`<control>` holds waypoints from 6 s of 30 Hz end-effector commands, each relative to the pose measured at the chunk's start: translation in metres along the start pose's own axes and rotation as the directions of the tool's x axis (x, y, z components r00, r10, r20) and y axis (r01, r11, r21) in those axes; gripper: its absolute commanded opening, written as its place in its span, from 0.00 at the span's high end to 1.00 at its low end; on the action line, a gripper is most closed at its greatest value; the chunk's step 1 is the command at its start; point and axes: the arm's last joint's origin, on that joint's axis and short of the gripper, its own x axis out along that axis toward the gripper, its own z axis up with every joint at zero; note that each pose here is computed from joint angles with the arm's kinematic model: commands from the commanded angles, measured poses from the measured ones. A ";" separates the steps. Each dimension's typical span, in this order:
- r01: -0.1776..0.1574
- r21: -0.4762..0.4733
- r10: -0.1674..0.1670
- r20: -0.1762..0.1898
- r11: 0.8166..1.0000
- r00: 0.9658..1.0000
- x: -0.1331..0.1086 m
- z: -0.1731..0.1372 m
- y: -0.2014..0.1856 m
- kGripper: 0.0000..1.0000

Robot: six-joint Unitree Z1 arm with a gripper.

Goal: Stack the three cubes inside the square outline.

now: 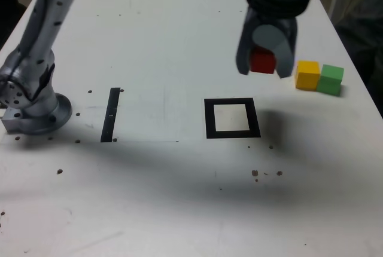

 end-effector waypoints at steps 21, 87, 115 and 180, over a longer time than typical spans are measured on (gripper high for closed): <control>0.073 -0.166 -0.081 -0.041 0.983 0.996 0.055 -0.017 -0.036 0.74; 0.012 -0.031 -0.013 -0.046 0.999 0.999 0.044 -0.027 -0.019 0.01; -0.124 0.499 0.162 -0.033 0.858 0.986 0.017 0.011 0.080 0.01; -0.123 0.851 0.155 0.049 0.510 0.987 0.101 0.079 0.073 0.14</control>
